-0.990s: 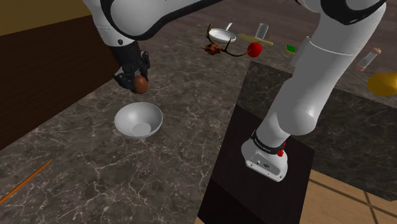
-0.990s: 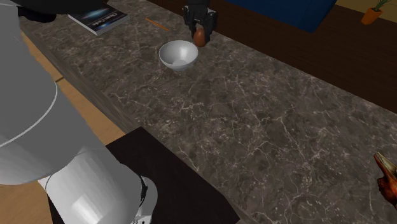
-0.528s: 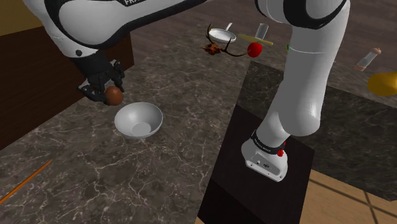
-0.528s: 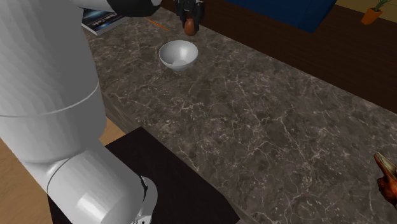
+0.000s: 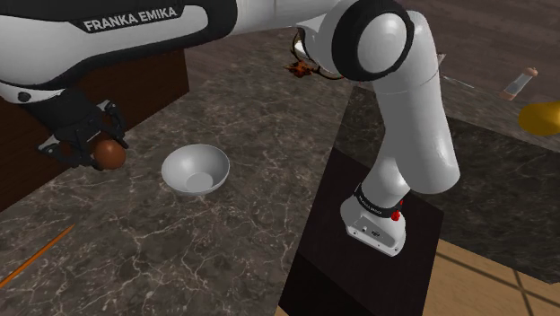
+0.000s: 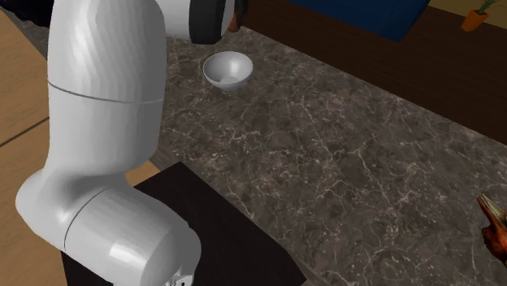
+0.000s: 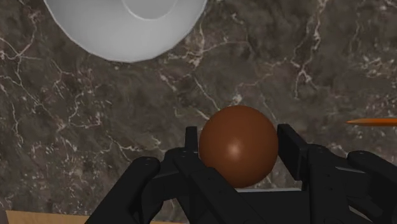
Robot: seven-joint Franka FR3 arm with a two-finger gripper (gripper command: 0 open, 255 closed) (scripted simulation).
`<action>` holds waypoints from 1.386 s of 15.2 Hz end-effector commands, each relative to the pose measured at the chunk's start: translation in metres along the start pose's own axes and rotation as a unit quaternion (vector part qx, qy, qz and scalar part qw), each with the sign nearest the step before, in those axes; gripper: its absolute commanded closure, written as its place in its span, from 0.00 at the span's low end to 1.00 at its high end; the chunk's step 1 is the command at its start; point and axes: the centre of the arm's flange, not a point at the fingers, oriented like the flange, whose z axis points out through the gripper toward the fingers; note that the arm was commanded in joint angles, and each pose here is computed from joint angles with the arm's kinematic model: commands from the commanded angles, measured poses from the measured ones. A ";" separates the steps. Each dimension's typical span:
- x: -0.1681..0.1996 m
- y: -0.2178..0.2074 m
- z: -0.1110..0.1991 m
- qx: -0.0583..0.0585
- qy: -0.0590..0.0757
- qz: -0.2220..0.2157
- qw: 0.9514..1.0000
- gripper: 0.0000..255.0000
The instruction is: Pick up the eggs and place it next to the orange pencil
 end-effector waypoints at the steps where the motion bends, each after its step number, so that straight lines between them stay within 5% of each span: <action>1: 0.012 -0.026 -0.002 -0.001 0.000 0.001 1.000 1.00; 15: 0.026 -0.053 0.062 -0.001 0.000 0.001 1.000 1.00; 21: 0.026 -0.053 0.062 -0.001 0.000 0.001 1.000 1.00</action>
